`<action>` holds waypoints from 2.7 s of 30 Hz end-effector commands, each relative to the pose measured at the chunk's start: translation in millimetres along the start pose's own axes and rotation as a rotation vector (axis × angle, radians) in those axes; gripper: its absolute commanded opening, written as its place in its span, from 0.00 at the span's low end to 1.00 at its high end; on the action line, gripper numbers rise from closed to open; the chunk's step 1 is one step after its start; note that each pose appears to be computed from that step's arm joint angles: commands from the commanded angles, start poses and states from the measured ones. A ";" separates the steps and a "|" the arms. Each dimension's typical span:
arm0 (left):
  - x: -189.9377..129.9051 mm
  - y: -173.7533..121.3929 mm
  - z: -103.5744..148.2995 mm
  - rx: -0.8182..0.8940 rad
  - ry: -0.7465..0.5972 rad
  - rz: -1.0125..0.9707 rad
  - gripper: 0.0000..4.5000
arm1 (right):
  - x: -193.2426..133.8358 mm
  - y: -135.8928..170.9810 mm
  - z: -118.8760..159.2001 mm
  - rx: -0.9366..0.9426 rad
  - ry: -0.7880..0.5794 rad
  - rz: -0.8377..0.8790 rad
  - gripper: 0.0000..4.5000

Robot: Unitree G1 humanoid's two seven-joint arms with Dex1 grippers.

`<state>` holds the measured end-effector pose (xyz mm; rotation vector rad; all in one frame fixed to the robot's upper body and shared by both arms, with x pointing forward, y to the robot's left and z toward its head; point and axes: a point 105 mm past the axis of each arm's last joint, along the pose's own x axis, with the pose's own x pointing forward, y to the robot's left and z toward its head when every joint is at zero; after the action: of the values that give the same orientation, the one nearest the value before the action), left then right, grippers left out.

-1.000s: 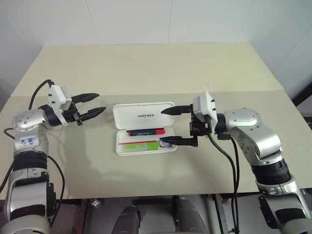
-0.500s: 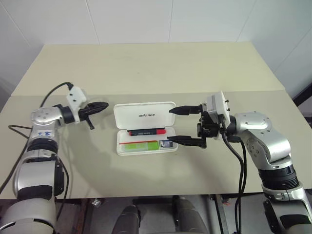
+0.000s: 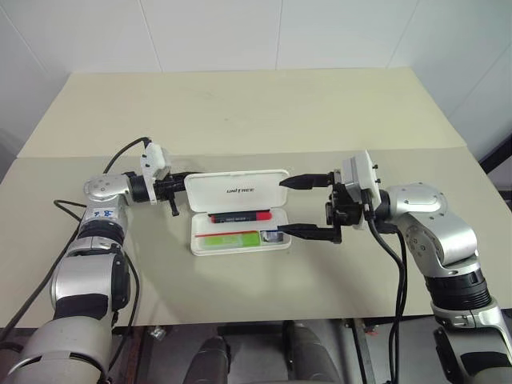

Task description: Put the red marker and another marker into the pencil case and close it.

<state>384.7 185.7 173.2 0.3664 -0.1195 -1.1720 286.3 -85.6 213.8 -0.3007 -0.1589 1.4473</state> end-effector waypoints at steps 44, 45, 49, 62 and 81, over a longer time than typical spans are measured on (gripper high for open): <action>15.2 -96.8 -1.9 0.394 0.176 -0.616 0.01 | -85.8 -11.2 -34.5 0.040 0.144 -0.066 1.00; 14.7 -96.8 -3.9 0.411 0.193 -0.626 0.01 | -84.9 -11.0 -34.5 0.041 0.142 -0.066 1.00; 13.2 -93.1 -10.4 0.464 0.247 -0.633 0.01 | -83.8 -11.2 -34.6 0.044 0.142 -0.066 1.00; 19.4 -78.2 2.7 0.540 0.170 -0.515 0.01 | -82.6 -16.3 -30.9 0.033 0.143 -0.063 1.00; -51.9 -65.8 51.6 0.195 -0.111 -0.048 0.59 | -82.3 -15.7 -31.1 0.045 0.133 -0.053 1.00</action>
<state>298.0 194.8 188.0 0.4811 -0.2786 -1.2430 301.5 -171.8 184.0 -0.3324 0.0166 1.3634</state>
